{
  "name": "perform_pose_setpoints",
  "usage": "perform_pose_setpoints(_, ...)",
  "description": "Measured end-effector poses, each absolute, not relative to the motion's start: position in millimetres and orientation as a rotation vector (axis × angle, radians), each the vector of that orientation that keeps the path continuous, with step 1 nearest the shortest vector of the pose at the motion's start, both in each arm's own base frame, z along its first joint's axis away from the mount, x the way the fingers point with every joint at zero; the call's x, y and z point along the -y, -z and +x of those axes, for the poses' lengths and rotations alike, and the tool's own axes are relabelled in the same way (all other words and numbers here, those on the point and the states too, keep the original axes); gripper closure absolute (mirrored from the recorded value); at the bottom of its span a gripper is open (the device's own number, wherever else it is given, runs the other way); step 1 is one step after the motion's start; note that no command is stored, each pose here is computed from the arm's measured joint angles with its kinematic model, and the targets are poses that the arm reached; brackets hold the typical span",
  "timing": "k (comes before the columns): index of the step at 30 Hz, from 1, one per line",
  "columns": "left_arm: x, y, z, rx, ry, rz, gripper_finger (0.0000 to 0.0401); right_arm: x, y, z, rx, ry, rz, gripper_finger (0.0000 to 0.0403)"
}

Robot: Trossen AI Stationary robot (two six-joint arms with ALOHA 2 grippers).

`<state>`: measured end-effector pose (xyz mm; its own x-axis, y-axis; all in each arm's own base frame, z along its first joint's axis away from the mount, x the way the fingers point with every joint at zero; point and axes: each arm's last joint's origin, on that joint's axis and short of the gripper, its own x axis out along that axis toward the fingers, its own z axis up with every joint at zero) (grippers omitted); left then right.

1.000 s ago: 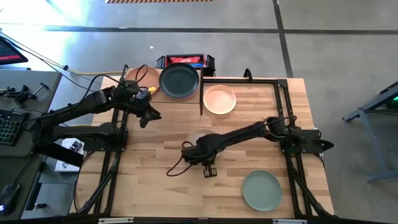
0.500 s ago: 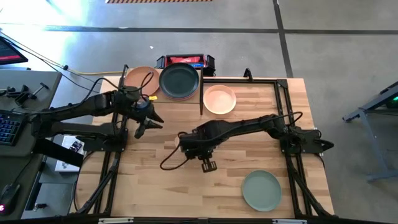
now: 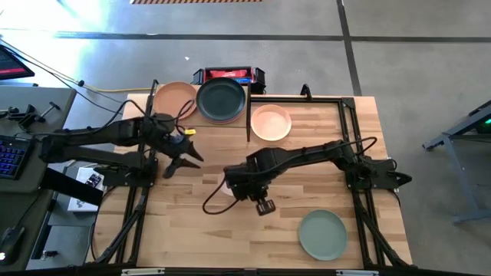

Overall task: Place and stack plates onto a shelf
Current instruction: Stack the white plate on top of the orange plate on the shelf

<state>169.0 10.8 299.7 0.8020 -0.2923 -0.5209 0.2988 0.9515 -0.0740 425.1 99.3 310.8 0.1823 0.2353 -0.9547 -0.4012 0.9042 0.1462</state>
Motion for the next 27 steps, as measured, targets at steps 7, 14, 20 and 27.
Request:
perform_pose_setpoints(7,-0.7,-284.7,187.8,-0.647,0.387,0.008,0.0288,-96.4,-312.3,425.2,-1.301,-0.474,-0.164,0.0403)
perform_pose_setpoints(14,7.7,-264.6,210.8,-0.739,0.435,0.001,0.0288,-95.5,-312.5,426.1,-1.289,-0.489,-0.183,0.0403)
perform_pose_setpoints(20,15.2,-252.6,228.9,-0.739,0.482,0.048,0.0288,-93.6,-312.6,427.0,-1.283,-0.487,-0.183,0.0403)
perform_pose_setpoints(27,22.1,-239.4,241.0,-0.774,0.511,0.054,0.0288,-93.7,-312.8,427.8,-1.274,-0.487,-0.184,0.0403)
